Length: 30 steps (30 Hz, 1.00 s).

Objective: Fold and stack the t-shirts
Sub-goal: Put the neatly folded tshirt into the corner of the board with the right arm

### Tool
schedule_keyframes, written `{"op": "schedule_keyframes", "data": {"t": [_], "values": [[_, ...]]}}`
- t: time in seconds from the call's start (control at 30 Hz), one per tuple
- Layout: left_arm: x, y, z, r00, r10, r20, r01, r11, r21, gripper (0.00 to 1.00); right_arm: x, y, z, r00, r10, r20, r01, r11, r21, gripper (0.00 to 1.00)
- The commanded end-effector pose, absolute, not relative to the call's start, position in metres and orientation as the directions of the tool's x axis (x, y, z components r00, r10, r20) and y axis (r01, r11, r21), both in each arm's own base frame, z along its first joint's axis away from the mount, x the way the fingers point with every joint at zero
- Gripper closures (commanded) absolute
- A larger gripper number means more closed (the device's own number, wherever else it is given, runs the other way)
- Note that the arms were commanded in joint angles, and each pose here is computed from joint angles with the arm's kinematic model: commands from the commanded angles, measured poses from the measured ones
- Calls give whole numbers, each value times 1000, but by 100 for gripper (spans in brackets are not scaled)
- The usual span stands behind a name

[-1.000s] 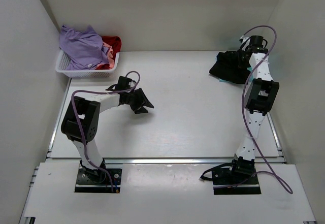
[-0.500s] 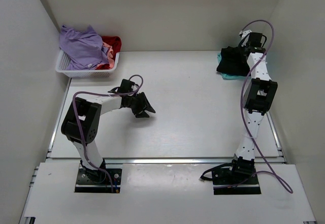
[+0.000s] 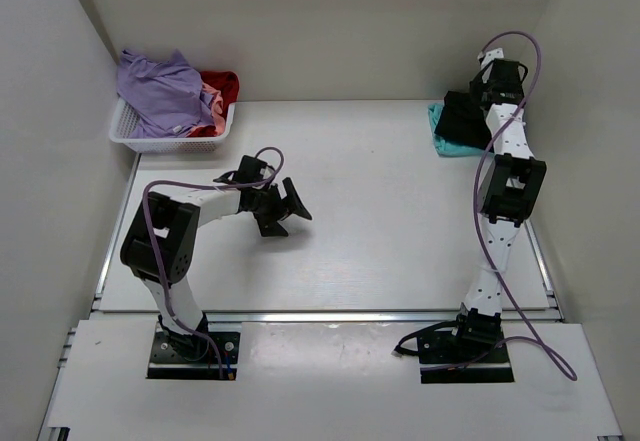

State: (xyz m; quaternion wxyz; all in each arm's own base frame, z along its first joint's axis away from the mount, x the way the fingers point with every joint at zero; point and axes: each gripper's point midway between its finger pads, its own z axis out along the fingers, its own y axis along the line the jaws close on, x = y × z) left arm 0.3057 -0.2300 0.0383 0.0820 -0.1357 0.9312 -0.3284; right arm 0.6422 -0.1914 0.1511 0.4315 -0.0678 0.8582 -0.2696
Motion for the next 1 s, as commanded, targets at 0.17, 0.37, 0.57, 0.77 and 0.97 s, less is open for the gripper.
{"op": "schedule_keyframes", "data": {"t": [0.17, 0.37, 0.57, 0.77, 0.97], "values": [[314, -210, 76, -933, -287, -216, -100, 786, -609, 1, 599, -128, 254, -474, -176, -863, 316, 881, -353, 1], [304, -197, 103, -932, -308, -189, -113, 745, -658, 1, 487, -6, 227, -523, 8, -852, 176, 980, -98, 1], [302, -198, 155, -937, -238, -256, 8, 717, -697, 1, 347, 114, 201, -776, 3, -630, -123, 980, 156, 1], [324, -187, 213, -866, -252, -431, 139, 708, -693, 1, 259, 144, 216, -858, 65, -509, -157, 911, 381, 1], [333, -177, 227, -843, -216, -492, 168, 763, -624, 1, 261, 160, 273, -854, 141, -501, -208, 790, 576, 1]]}}
